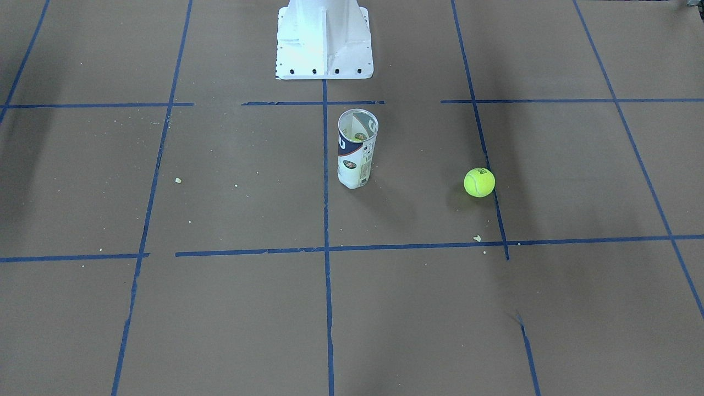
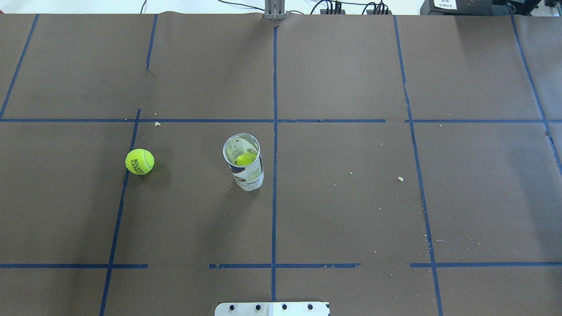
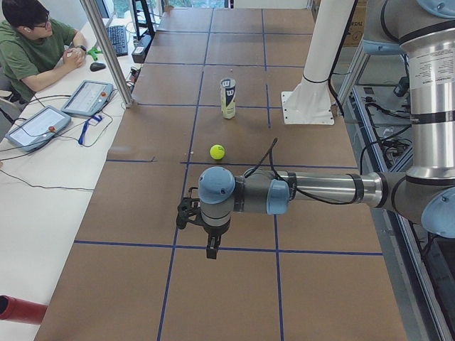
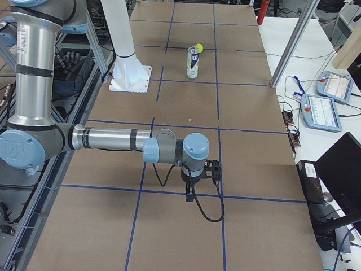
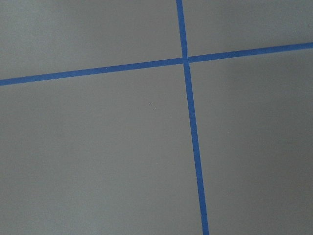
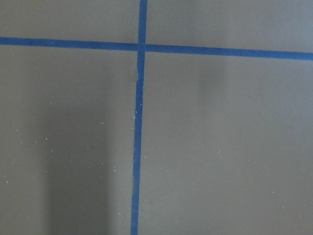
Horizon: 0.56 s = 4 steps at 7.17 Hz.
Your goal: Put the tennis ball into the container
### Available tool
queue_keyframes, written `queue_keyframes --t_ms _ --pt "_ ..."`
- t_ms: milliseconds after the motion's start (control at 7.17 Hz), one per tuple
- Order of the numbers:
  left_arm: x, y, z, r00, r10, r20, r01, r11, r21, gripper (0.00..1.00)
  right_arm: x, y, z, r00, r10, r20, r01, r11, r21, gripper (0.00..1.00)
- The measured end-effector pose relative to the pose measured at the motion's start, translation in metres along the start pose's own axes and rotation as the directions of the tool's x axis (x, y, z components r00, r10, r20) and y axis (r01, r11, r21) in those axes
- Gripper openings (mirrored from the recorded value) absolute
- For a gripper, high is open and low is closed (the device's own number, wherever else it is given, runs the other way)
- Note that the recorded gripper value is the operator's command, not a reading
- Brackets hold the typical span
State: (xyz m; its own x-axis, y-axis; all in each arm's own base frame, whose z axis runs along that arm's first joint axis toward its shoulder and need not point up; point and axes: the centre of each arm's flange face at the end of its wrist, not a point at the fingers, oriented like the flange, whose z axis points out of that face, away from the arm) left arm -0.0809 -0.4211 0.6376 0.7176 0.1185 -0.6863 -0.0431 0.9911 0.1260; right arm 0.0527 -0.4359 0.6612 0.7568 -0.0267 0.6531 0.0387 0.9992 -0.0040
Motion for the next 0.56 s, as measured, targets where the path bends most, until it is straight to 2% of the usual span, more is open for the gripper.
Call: queue_keyframes --t_ms 558 --pt "0.017 -0.019 -0.013 0.999 0.035 0.008 -0.035 0.999 0.023 1.00 0.000 0.000 0.000 1.000 0.000 0.000 0.000 1.000 0.000 1.00"
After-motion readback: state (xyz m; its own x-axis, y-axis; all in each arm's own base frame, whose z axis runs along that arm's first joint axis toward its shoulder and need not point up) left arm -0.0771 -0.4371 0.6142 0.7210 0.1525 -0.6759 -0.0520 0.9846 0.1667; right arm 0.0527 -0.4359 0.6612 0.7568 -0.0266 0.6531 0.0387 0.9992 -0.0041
